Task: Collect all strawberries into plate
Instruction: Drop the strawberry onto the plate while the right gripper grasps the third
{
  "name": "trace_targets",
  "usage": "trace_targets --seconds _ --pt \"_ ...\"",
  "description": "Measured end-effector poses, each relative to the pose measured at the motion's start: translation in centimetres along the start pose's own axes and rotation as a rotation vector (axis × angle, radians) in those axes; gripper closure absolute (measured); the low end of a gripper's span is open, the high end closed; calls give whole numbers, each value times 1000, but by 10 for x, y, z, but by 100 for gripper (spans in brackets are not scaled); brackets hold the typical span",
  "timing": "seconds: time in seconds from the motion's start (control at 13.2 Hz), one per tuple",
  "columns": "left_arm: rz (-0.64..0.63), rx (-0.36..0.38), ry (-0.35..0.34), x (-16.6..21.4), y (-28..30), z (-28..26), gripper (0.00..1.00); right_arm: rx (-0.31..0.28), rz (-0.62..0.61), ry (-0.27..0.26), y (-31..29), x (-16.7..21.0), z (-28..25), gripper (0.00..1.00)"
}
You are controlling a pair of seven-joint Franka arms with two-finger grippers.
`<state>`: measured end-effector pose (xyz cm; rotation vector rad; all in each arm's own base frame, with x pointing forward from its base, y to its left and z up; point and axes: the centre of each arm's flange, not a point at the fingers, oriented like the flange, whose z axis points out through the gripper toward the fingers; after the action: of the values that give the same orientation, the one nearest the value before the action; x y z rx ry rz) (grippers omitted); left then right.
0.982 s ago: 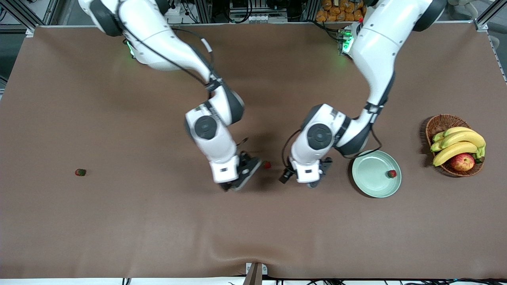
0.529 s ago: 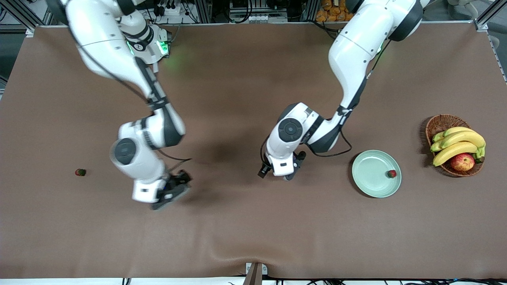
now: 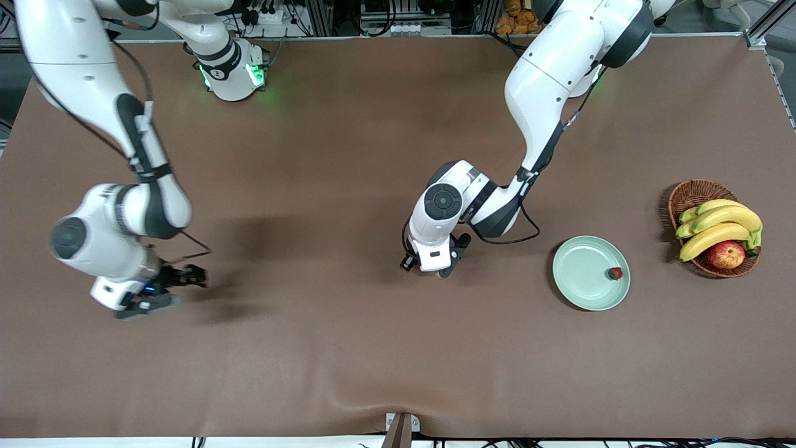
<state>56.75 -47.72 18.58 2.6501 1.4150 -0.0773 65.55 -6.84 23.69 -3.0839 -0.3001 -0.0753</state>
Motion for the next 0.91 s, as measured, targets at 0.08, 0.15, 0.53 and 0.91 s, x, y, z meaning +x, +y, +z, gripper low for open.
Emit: trace_targets --seconds 0.08,0.15,0.53,0.91 --pt "0 3 0 0 -1 2 54 6 60 -20 31 -15 2 0" --pt "-1 3 0 1 -1 3 64 10 125 -33 58 -27 2 0" --pt "14 -16 32 11 5 -5 69 -20 357 -47 150 -75 -1 0" --pt "45 -13 107 102 20 -81 69 -16 476 -80 189 -104 23 0"
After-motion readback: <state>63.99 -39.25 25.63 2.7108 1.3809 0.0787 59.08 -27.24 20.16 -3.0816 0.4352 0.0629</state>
